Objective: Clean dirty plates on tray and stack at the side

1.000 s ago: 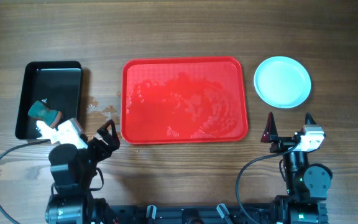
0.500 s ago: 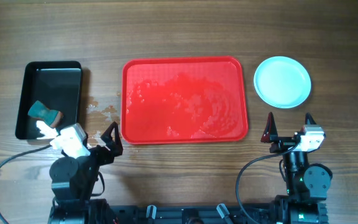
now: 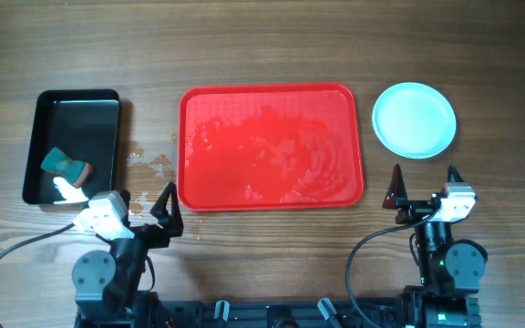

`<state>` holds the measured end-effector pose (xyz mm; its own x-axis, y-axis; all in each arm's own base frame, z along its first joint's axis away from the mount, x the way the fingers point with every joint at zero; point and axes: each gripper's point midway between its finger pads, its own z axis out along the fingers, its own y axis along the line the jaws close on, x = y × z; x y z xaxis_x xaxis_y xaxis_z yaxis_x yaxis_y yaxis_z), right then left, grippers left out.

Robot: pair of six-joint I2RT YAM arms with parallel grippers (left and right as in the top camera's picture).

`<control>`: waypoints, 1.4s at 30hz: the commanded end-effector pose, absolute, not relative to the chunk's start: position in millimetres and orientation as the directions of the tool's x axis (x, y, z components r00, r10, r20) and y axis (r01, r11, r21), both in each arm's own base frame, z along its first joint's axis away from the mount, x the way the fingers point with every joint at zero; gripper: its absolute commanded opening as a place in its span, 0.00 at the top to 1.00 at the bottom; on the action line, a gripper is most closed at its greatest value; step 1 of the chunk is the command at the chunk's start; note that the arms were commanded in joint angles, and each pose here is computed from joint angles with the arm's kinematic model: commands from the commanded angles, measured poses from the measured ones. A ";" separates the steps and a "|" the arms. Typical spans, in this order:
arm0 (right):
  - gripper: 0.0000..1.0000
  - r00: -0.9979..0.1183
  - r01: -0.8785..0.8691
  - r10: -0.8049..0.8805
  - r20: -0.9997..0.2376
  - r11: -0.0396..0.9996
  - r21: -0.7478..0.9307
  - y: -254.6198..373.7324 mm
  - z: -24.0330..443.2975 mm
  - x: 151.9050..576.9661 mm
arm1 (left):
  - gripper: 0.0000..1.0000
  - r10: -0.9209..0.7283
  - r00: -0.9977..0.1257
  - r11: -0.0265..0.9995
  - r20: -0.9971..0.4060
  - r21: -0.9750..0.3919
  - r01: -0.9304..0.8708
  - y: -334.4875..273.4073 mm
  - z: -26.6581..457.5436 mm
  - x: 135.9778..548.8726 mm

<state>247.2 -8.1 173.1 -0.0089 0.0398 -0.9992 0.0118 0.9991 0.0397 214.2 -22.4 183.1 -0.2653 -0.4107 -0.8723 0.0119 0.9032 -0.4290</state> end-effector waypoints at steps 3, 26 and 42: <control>0.00 0.004 0.032 0.026 -1.000 0.999 0.026 -12.0 175.5 246.4 | 0.00 -0.392 -0.226 0.914 -0.892 -0.406 0.017 -20.4 175.1 222.7; 0.00 0.004 0.032 0.026 -1.000 0.999 0.026 -12.0 175.5 246.4 | 0.00 -0.405 0.039 0.914 -0.914 -0.405 0.007 -1.0 191.2 244.7; 0.00 0.004 0.032 0.026 -1.000 0.999 0.026 -12.0 175.5 246.4 | 0.00 -0.402 -0.056 0.915 -0.914 -0.400 -0.047 3.1 157.6 246.1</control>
<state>247.2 -8.2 173.1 -0.0088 0.0398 -0.9992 0.0126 0.9991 0.0397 246.5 2.6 159.3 -0.0541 -0.4141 -0.9086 -0.0472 0.9100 -0.4120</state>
